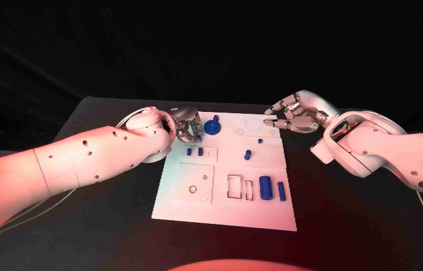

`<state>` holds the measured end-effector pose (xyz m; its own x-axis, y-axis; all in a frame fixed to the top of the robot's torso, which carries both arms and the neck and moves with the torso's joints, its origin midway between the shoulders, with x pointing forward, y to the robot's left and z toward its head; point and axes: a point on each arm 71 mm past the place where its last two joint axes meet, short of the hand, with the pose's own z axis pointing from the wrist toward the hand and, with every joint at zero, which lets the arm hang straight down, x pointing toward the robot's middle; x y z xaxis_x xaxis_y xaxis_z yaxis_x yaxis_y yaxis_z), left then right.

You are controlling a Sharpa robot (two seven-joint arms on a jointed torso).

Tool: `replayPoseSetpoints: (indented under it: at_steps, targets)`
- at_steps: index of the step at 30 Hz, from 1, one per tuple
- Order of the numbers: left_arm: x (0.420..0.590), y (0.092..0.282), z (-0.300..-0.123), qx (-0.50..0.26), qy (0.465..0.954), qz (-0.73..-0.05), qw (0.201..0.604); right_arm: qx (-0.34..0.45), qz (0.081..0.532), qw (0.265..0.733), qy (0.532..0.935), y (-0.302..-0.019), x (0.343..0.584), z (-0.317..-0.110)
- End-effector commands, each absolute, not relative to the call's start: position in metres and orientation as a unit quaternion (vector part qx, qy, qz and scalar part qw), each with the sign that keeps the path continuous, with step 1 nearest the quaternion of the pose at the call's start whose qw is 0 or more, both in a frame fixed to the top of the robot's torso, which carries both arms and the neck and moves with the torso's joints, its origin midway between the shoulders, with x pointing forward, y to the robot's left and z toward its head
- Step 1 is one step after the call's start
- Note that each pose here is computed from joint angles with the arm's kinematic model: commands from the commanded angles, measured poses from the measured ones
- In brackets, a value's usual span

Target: Assemble the parts on the task board

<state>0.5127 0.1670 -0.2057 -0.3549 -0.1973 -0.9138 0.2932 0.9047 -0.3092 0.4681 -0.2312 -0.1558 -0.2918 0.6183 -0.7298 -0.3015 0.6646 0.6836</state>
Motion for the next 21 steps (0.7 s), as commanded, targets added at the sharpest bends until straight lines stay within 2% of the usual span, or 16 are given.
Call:
replayPoseSetpoints:
  at_steps: [1, 21]
  targets:
    - [0.5123, 0.1651, -0.2077, 0.039, 0.801, -0.209, 0.56, 0.106, 0.396, 0.585, 0.7, -0.2296, 0.4675, -0.1557]
    - [0.5127, 0.166, -0.2098, 0.04, 0.805, -0.203, 0.557, 0.106, 0.396, 0.585, 0.7, -0.2297, 0.4673, -0.1556]
